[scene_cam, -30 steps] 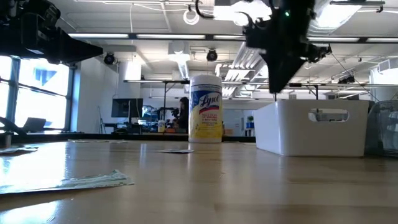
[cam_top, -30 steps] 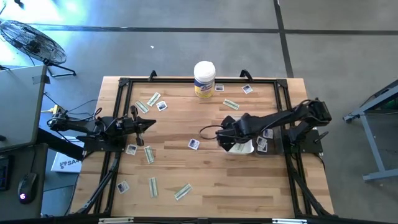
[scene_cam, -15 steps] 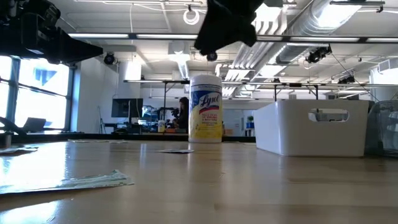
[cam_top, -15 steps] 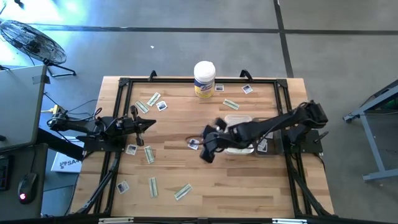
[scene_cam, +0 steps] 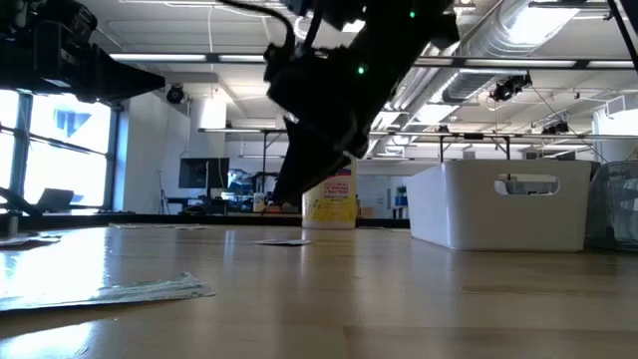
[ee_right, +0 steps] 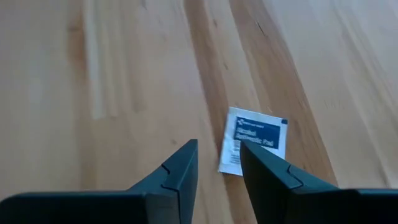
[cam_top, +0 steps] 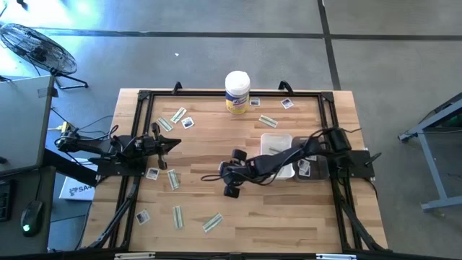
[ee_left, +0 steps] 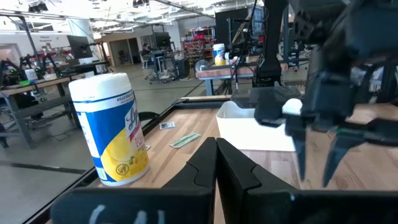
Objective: Pick & Place First Aid Supplies
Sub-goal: Put the blue alcohol pad into the black bin
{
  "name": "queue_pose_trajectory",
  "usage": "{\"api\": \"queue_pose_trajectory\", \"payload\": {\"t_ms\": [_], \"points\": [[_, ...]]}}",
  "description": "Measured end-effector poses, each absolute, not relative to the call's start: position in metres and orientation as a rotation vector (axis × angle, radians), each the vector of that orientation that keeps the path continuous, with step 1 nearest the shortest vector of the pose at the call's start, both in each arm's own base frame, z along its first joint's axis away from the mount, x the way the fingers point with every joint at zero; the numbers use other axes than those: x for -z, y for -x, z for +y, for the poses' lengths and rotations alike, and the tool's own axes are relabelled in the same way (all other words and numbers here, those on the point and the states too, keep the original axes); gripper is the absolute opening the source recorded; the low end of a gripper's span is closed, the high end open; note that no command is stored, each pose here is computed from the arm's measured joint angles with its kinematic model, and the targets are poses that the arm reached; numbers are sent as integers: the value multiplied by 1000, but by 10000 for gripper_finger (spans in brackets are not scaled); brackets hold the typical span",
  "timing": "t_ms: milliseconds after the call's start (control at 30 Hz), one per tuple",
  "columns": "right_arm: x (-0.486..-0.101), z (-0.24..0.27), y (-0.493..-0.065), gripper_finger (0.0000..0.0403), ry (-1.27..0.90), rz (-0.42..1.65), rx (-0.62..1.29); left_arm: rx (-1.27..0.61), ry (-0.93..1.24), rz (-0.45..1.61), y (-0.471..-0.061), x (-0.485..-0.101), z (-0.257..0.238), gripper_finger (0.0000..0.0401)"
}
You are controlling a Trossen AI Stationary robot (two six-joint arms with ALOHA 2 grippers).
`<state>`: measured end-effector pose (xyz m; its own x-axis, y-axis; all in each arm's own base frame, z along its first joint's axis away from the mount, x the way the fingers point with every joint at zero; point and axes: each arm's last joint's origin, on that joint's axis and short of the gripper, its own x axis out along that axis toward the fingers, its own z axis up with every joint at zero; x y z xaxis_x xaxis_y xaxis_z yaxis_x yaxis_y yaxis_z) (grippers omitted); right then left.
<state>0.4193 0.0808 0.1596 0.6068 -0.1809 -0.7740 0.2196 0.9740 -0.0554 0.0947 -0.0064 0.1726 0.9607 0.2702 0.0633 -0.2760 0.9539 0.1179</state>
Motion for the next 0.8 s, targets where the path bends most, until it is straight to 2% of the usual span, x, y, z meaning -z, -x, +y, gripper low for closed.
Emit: {"api": "queue_pose_trajectory", "payload": {"t_ms": [367,800], "points": [[-123,61,-429,113,-94,961,225,-277,-126,-47,-95,-173,-6,1],[-115,60,-429,111,-113,979,280,-276,-126,-47,-95,-173,-6,1]]}}
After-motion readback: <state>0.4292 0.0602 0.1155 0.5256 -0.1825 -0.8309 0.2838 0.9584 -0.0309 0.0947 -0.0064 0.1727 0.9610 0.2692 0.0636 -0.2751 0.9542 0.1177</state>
